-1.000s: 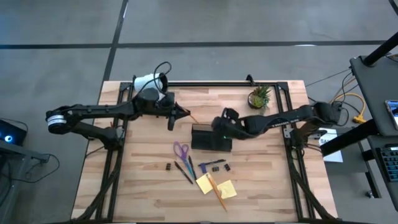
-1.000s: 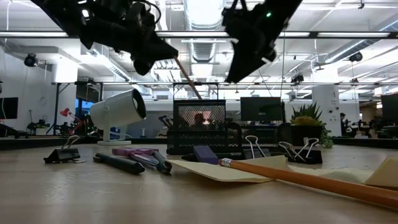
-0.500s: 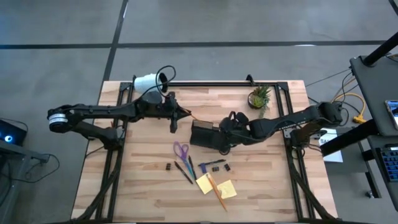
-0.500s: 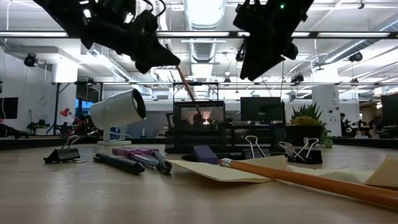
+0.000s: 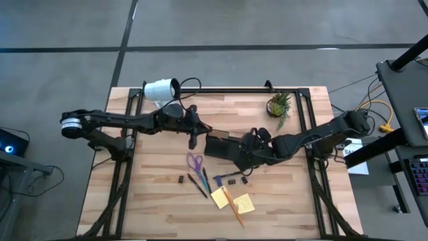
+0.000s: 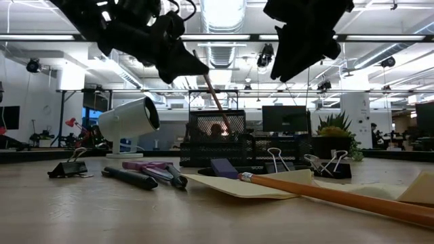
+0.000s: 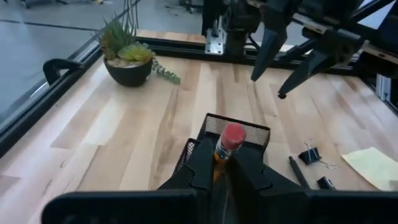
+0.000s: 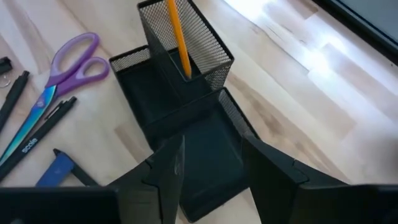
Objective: Pick and place office supplies into organizer
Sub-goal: Put the right orange pencil into the black desk organizer, then put the orange pencil into the black desk organizer
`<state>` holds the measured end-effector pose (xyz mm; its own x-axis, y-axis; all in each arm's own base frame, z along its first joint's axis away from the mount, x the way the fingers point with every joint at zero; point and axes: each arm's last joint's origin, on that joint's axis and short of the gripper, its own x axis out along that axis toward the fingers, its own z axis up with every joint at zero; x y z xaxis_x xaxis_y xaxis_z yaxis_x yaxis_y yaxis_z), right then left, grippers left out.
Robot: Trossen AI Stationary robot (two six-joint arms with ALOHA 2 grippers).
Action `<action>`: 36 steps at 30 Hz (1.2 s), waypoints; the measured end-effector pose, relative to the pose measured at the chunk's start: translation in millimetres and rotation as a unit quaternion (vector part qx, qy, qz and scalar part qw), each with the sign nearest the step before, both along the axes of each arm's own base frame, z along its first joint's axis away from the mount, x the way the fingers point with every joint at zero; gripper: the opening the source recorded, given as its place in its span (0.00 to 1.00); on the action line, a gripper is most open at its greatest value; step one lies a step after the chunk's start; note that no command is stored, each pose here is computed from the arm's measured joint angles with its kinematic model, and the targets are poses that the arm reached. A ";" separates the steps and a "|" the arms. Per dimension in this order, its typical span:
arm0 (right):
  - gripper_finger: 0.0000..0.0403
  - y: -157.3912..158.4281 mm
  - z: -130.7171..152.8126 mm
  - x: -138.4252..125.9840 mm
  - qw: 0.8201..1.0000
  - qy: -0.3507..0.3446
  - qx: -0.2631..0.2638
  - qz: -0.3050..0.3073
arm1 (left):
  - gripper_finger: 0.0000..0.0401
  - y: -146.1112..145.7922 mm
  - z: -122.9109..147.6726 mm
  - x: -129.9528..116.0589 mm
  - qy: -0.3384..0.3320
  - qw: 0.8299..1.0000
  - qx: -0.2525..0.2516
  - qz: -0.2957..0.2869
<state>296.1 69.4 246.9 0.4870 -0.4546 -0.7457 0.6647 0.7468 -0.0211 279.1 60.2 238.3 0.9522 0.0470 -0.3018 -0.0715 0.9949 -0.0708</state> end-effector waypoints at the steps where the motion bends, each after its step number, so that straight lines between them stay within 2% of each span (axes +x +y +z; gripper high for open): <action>1: 0.37 1.5 0.0 -0.5 1.000 -0.001 -0.002 0.001 | 0.02 0.1 -1.1 1.6 0.002 1.000 0.000 0.001; 9: 0.36 3.2 0.1 -1.0 1.000 -0.004 -0.004 -0.001 | 0.02 2.2 -2.4 9.6 0.007 1.000 0.015 0.001; 12: 0.36 3.4 0.0 -0.9 1.000 -0.004 -0.004 0.000 | 0.04 2.4 -9.9 10.2 0.029 1.000 0.008 0.001; 15: 0.36 3.2 -0.6 -1.1 1.000 -0.003 -0.005 0.000 | 0.10 0.0 -17.1 9.5 0.059 0.998 -0.016 0.004; 20: 0.38 4.4 -2.8 -1.8 1.000 0.007 0.010 0.013 | 0.25 -4.1 -12.9 6.9 0.054 0.998 -0.035 0.006; 27: 0.40 15.5 -32.5 -7.4 0.991 0.060 0.093 0.072 | 0.42 -13.9 6.1 -20.2 0.087 0.995 -0.039 0.006; 30: 0.40 32.1 -47.4 -6.9 0.985 0.056 0.122 0.106 | 0.44 -24.5 21.6 -35.9 0.077 0.995 -0.059 0.000; 36: 0.40 78.7 -64.9 -5.4 0.977 0.062 0.128 0.161 | 0.44 -45.6 54.4 -63.4 0.009 0.992 -0.123 -0.015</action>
<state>290.7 148.0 182.0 0.4725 -0.0842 -0.8773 0.3989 0.9081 0.1277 215.7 14.7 292.7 0.9465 -0.0581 -0.3175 -0.0461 0.9493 -0.3110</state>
